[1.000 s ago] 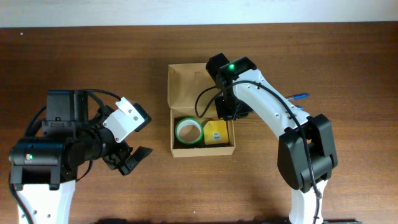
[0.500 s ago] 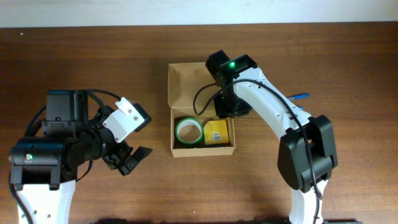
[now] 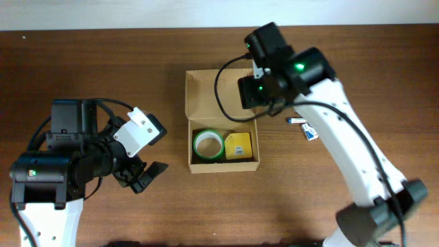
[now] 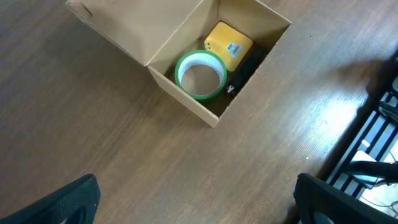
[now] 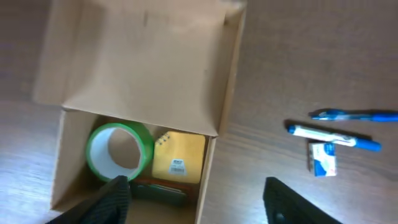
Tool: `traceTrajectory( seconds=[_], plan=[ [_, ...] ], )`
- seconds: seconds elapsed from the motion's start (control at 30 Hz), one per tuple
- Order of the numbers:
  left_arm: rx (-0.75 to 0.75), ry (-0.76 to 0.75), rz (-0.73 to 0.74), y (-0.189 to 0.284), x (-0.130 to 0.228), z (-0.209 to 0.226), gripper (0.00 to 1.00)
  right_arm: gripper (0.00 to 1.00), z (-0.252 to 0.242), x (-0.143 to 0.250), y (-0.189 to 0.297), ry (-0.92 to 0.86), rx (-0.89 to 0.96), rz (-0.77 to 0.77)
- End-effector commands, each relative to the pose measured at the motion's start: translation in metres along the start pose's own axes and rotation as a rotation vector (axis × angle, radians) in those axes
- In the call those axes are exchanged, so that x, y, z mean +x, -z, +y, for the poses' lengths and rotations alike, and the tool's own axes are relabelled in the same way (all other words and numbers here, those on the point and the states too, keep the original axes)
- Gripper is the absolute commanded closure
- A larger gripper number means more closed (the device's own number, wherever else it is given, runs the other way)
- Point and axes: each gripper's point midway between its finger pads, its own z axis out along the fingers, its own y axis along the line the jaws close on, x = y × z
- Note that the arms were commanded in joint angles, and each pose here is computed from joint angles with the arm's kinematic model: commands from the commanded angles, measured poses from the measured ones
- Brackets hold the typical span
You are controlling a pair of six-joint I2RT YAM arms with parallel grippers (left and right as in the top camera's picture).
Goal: Pack container
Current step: 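Move the right gripper right toward the pens and staples box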
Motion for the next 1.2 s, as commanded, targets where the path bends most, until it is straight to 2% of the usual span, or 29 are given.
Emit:
traceTrajectory(
  seconds=[0.0,0.03,0.37,0.57,0.73,0.87,1.17],
  plan=[
    [-0.003,-0.017,-0.025,0.005,-0.006,0.000,0.00,0.11,-0.027,-0.008,0.022,-0.019,0.071,-0.063],
    [-0.003,-0.017,-0.025,0.005,-0.006,0.000,0.00,0.01,-0.034,-0.008,0.026,-0.033,0.079,-0.067],
    [-0.003,-0.017,-0.025,0.005,-0.006,0.000,0.00,0.01,-0.115,0.000,0.031,-0.241,0.131,-0.026],
    [-0.003,-0.017,-0.025,0.005,-0.006,0.000,0.00,0.01,-0.140,0.001,0.019,-0.353,0.056,0.013],
    [-0.003,-0.017,-0.025,0.005,-0.006,0.000,0.01,0.01,-0.163,0.015,-0.007,-0.552,0.075,0.086],
    [-0.003,-0.017,-0.025,0.005,-0.006,0.000,0.00,0.01,-0.170,0.028,-0.037,-0.638,0.089,0.115],
    [-0.003,-0.017,-0.025,0.005,-0.006,0.000,0.00,0.01,-0.176,0.078,-0.107,-0.878,0.139,0.191]
  ],
)
